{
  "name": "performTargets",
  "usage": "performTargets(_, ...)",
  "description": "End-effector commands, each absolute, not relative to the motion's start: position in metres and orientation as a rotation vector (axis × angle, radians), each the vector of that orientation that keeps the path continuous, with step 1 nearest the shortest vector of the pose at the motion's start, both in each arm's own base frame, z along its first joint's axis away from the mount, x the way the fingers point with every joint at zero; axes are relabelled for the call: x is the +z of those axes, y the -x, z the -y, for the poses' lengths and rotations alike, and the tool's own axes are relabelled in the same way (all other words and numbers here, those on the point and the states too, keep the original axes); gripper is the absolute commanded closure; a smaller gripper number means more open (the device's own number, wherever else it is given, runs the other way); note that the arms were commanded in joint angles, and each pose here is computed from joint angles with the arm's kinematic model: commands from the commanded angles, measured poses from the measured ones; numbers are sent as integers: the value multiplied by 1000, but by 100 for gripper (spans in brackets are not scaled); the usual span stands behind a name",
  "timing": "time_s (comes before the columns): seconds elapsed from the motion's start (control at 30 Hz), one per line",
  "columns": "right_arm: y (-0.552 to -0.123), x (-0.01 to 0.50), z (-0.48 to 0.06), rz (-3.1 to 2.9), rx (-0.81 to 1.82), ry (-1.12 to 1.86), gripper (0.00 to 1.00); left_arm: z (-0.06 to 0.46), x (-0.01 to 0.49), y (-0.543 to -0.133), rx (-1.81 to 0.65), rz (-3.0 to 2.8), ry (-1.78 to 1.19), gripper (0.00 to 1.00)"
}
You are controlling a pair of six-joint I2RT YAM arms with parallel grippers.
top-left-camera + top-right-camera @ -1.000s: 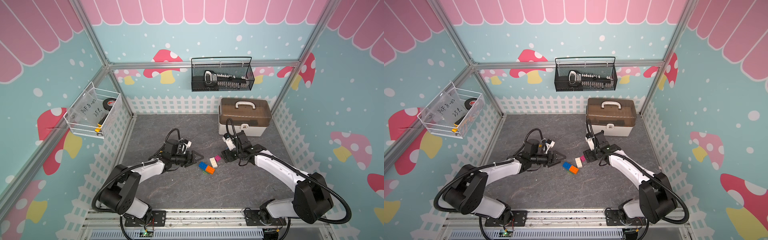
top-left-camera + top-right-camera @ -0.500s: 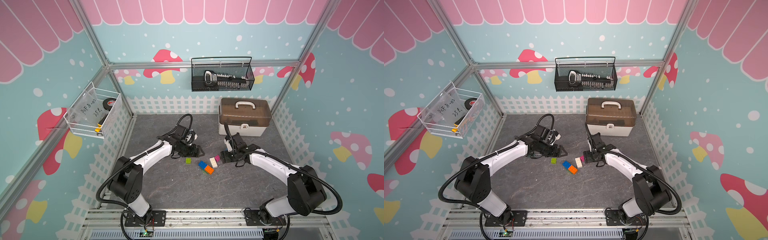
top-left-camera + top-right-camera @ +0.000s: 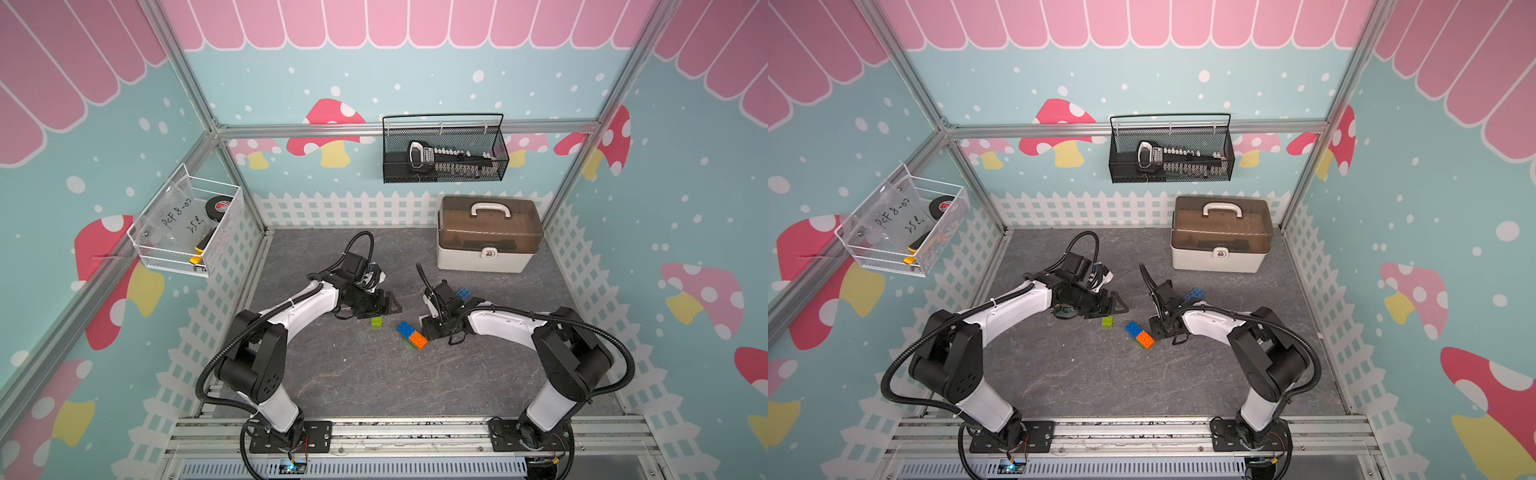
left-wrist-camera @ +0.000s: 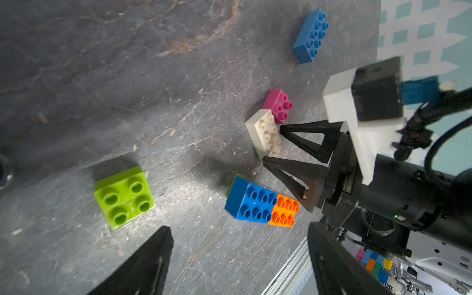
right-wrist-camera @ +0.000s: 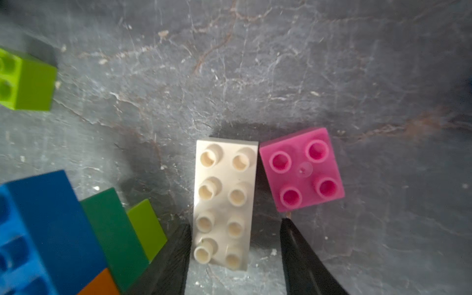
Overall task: Assemble a heart with lego
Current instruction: Pick up the lego brick from the center of the board, then assemble the lego brick with the lego brick.
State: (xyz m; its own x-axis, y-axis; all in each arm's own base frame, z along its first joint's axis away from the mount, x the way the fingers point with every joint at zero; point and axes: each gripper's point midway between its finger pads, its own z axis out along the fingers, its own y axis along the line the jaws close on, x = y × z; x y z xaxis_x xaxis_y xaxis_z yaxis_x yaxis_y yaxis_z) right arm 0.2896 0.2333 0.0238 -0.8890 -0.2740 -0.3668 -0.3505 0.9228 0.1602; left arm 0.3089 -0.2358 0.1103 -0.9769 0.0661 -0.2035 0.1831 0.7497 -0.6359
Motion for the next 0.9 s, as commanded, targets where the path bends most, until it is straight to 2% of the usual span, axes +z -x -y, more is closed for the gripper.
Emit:
performTargets(0.0, -299, 22, -236, -2714, 277, 485, 51, 226, 119, -307, -1075, -2740, -157, 18)
performTargets(0.07, -304, 23, -235, -2687, 229, 549, 62, 222, 117, -304, -1111, -2735, -114, 18)
performTargets(0.3, -307, 44, -235, -2592, 177, 781, 75, 219, 116, -298, -1217, -2693, -37, 18)
performTargets(0.43, -298, 83, -234, -2512, 191, 921, 79, 215, 115, -295, -1289, -2669, -10, 18)
performTargets(0.57, -273, 119, -252, -2435, 337, 1077, 80, 209, 117, -295, -1335, -2647, -7, 18)
performTargets(0.7, -255, 123, -274, -2436, 391, 1200, 81, 201, 119, -299, -1340, -2626, 11, 18)
performTargets(0.87, -259, 116, -292, -2469, 363, 1206, 82, 200, 121, -297, -1367, -2615, -1, 18)
